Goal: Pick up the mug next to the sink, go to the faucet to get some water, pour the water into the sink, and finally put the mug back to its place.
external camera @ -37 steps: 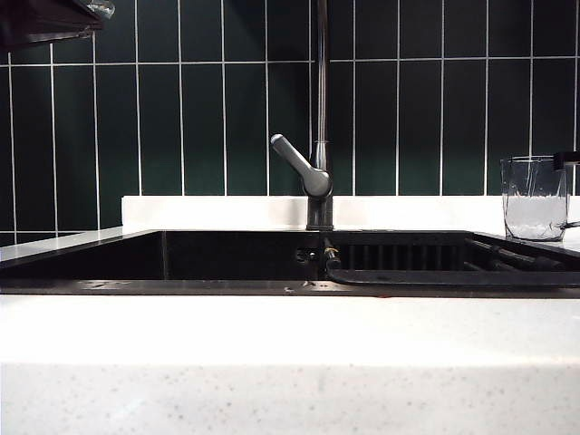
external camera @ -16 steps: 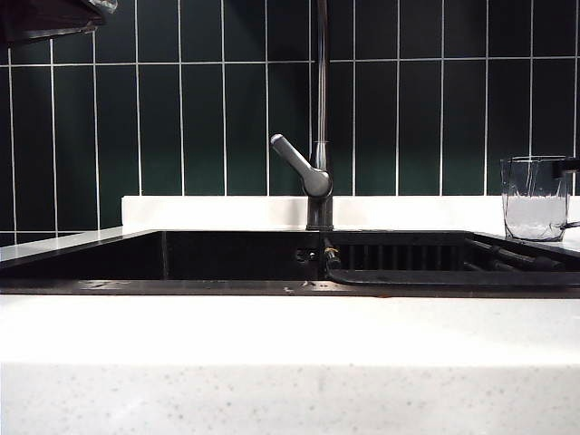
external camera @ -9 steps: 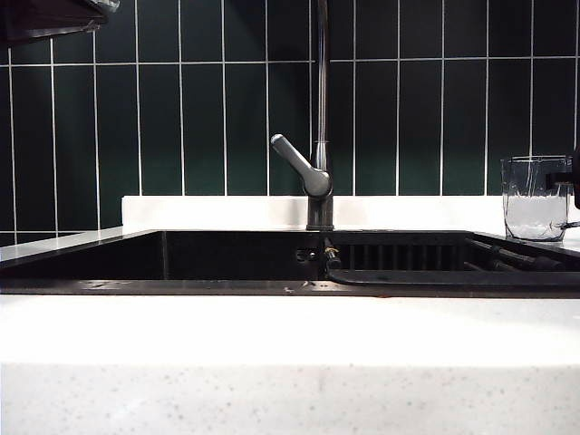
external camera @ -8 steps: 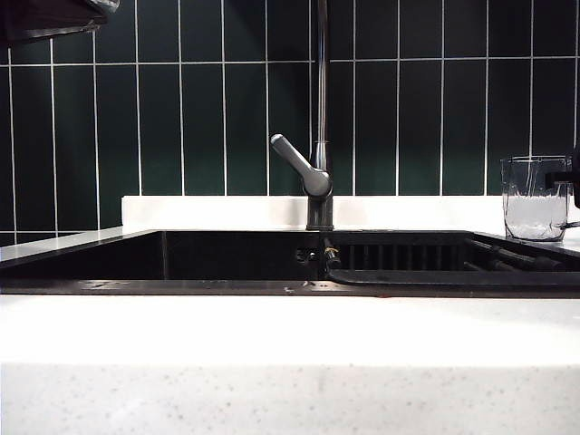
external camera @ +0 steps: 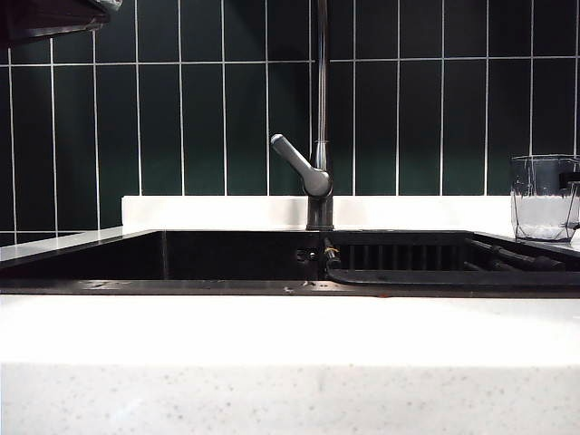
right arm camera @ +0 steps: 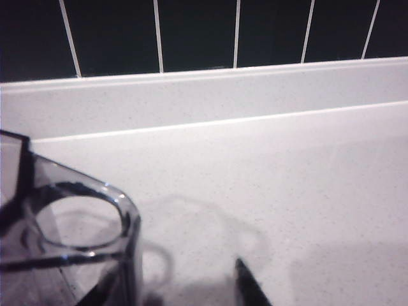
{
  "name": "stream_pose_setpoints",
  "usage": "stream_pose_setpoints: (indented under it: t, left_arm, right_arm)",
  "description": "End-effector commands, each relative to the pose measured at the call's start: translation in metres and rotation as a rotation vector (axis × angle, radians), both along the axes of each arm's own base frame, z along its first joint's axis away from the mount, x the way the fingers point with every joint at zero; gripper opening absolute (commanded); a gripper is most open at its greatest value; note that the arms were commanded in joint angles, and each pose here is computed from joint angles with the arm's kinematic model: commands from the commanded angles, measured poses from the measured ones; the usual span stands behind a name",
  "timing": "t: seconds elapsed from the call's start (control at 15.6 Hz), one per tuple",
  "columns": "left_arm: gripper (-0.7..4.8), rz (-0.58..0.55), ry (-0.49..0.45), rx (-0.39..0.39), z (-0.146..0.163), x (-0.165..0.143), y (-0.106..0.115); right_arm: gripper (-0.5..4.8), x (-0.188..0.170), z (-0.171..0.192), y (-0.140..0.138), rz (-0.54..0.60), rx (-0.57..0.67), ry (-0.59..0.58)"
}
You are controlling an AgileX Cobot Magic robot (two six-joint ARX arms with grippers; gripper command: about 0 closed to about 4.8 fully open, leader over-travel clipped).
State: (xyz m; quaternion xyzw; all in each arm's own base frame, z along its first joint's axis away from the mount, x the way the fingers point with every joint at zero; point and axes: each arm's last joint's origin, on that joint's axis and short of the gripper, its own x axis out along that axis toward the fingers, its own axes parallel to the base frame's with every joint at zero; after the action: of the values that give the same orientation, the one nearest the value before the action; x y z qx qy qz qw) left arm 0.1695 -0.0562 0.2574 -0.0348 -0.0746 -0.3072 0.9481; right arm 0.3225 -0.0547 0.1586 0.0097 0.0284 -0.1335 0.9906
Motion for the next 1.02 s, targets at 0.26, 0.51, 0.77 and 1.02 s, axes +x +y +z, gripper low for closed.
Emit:
stream_pose_setpoints:
  t: [0.26, 0.51, 0.77, 1.02]
  left_arm:
    - [0.67, -0.007, -0.02, -0.002, 0.0032, -0.0003, -0.0001]
    - [0.67, -0.009, -0.019, -0.004, 0.0032, -0.0003, -0.0002]
    - [0.67, -0.023, -0.019, -0.001, 0.0031, -0.0006, -0.0005]
    - [0.67, -0.023, -0.019, -0.001, 0.0031, -0.0006, -0.0005]
  right_arm:
    - [1.97, 0.0092, 0.004, 0.0015, 0.049, -0.007, -0.058]
    - [1.12, 0.0131, 0.0073, 0.0009, 0.049, -0.008, -0.06]
    - [1.11, 0.0131, 0.0048, 0.0009, 0.049, -0.004, -0.035]
    - [0.71, 0.0129, 0.0026, 0.0009, 0.049, 0.0, -0.014]
